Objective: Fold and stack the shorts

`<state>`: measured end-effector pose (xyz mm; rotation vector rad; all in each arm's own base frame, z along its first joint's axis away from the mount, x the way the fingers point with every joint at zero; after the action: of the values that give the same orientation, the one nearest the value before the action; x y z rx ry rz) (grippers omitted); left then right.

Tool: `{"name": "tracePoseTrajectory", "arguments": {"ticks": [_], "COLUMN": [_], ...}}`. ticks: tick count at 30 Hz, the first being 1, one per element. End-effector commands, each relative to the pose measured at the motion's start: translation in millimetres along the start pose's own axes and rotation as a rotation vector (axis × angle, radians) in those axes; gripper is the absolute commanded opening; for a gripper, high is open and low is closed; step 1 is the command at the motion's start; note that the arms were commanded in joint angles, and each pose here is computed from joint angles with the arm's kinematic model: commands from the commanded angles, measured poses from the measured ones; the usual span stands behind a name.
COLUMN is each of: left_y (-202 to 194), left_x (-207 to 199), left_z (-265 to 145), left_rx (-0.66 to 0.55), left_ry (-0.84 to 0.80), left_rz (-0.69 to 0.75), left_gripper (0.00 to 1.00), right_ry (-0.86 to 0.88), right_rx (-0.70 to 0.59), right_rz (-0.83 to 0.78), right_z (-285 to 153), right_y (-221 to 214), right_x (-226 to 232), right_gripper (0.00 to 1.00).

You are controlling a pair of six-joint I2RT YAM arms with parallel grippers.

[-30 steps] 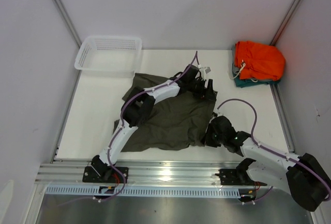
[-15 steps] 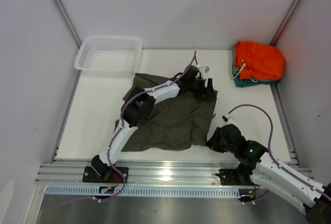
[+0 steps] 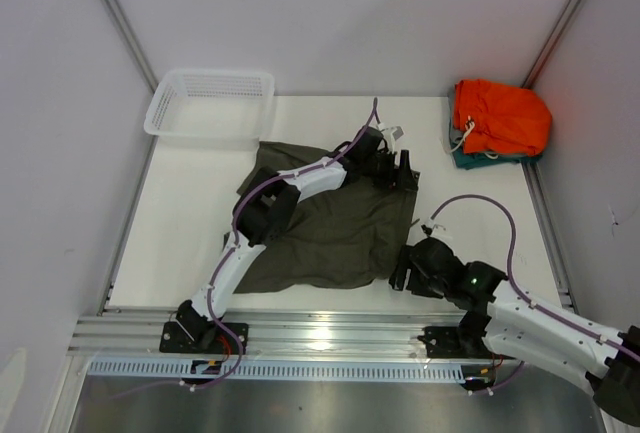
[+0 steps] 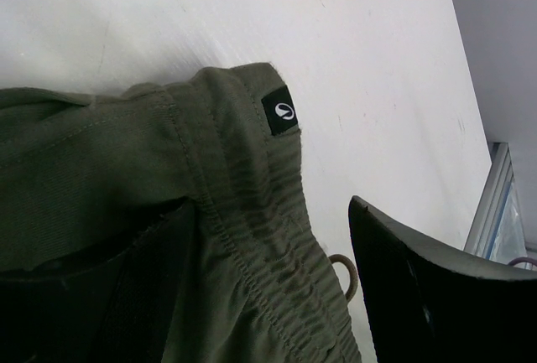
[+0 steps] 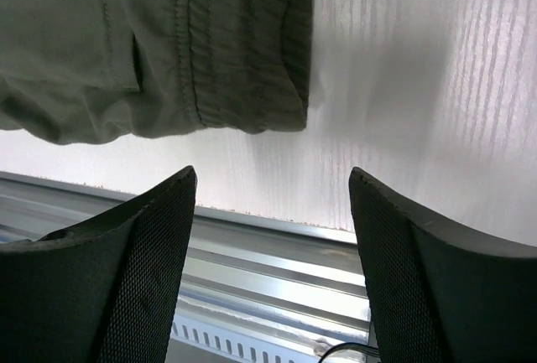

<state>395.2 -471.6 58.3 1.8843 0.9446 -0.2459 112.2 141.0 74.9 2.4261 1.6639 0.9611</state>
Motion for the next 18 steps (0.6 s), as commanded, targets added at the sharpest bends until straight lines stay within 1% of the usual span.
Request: {"name": "tracePoseTrajectory", "arguments": {"ticks": [1,2,3,5,6,8,9,11,12,15,16,18], "left_y": [-30,-30,-27,-28,-29,-34,-28,-31,-31,-33,-31,-31], "left_x": [34,34,33,32,32,34,31,32,32,32,31,31], "left_z": [-5,-5,-6,-6,-6,-8,-9,-10,-11,-10,-11,-11], "left_rx": [0.078,0.079,0.074,0.080,0.081,0.097,0.085,0.084,0.084,0.089,0.087,0.088], "left_ry": [0.140,0.138,0.135,0.132,0.132,0.137,0.137,0.139,0.137,0.134,0.132,0.132], "left_rz": [-0.042,-0.043,-0.038,-0.036,-0.035,-0.034,-0.026,-0.029,-0.029,-0.033,-0.032,-0.027], "left_gripper": [0.79,0.79,0.79,0.79,0.79,0.79,0.79,0.79,0.79,0.79,0.79,0.79], "right_ry": [0.063,0.058,0.043,0.013,0.011,0.022,-0.036,-0.090,-0.150,-0.176,-0.168,-0.150], "right_rx": [-0.062,-0.057,-0.098,-0.109,-0.147,-0.167,-0.173,-0.182,-0.197,-0.200,-0.201,-0.200], "right_rz": [0.006,-0.027,-0.056,-0.171,-0.204,-0.302,-0.338,-0.385,-0.414,-0.428,-0.423,-0.406], "right_z": [-3,-2,-2,0,-1,2,9,8,13,17,19,20], "right_y": [16,12,18,13,19,20,21,27,29,31,31,32], "right_x": [28,30,32,33,39,50,47,55,52,56,57,58], "right_gripper": [0.74,0.75,0.75,0.79,0.80,0.82,0.82,0.82,0.82,0.73,0.67,0.60]}}
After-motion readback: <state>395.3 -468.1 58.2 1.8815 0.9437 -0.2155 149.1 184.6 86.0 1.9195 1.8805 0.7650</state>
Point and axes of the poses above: each gripper's point midway between its finger pads, its own z axis out along the fingers, its own x axis along the line the jaws close on, y = z × x, the point moved 3 cm from there along -z, back along the fingers, and after that the axes turned 13 degrees about z, right-handed, at the moved point
